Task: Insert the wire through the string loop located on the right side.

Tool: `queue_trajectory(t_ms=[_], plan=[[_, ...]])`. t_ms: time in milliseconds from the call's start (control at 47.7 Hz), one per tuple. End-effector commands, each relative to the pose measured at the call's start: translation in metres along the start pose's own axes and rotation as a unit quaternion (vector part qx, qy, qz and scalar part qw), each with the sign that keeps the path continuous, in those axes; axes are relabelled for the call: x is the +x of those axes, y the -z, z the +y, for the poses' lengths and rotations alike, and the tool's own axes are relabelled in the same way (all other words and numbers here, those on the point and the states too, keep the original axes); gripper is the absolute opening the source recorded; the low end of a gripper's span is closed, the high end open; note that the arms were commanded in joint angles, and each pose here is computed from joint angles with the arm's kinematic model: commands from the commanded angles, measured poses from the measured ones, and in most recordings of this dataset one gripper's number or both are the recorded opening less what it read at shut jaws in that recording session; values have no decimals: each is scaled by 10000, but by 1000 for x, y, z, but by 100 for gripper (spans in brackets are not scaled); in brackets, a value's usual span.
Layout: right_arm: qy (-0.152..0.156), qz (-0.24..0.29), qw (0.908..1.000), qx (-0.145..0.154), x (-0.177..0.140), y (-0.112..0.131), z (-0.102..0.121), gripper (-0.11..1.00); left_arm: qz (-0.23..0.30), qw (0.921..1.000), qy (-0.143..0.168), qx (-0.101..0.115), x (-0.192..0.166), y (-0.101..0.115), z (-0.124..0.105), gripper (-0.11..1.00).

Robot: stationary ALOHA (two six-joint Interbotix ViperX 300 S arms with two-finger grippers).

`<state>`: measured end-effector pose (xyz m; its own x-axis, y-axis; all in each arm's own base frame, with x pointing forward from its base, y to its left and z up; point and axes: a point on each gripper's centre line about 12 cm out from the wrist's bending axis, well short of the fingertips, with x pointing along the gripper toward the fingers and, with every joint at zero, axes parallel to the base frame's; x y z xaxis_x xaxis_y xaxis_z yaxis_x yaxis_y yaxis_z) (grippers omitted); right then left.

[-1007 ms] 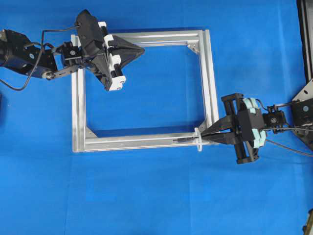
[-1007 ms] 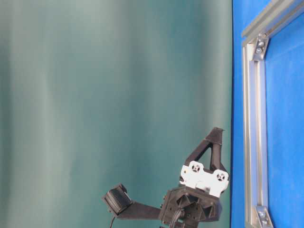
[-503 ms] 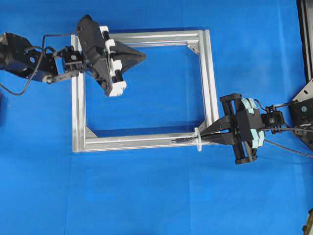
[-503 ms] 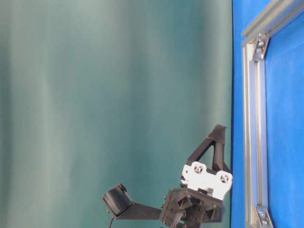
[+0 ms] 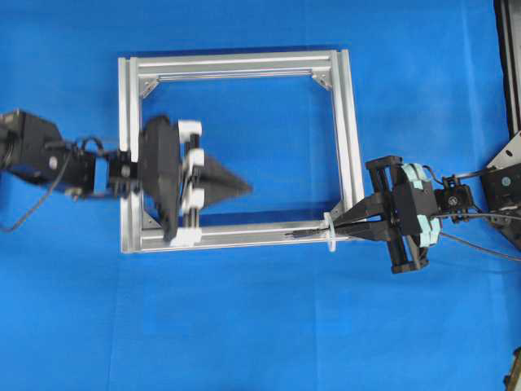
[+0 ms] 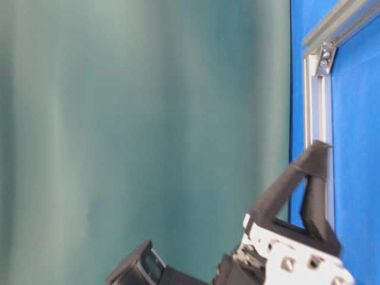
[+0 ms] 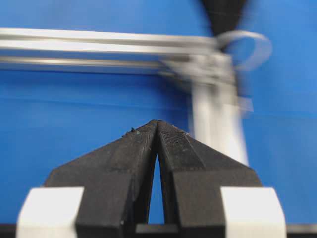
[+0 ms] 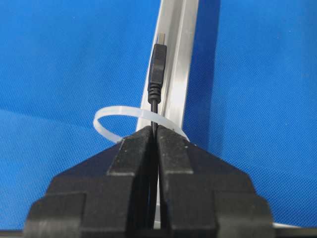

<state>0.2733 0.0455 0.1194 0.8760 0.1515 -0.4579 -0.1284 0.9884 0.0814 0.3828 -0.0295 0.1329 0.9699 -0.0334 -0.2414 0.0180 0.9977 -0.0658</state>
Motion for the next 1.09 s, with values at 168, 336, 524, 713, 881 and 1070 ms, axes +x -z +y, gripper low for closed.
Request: queue_trajectory(t_ms=[168, 336, 524, 713, 881, 1070], plan=[[-21, -152, 9999, -12, 1, -8, 1, -4, -165, 9979, 611, 126, -4, -8, -48, 0], [-21, -152, 9999, -12, 1, -8, 1, -4, -168, 9976, 658, 131, -3, -8, -52, 0], [-22, -167, 9999, -12, 1, -9, 1, -4, -210, 9978, 619, 123, 2, -12, -50, 0], [-21, -160, 9999, -12, 1, -9, 1, -4, -291, 9980, 548, 92, 23, -25, -48, 0], [-23, -175, 9998, -12, 1, -9, 1, -4, -170, 9990, 414, 67, 52, -39, -40, 0], [-30, -174, 9998, -15, 1, -9, 2, -4, -49, 9995, 301, 66, 76, -53, -32, 0]])
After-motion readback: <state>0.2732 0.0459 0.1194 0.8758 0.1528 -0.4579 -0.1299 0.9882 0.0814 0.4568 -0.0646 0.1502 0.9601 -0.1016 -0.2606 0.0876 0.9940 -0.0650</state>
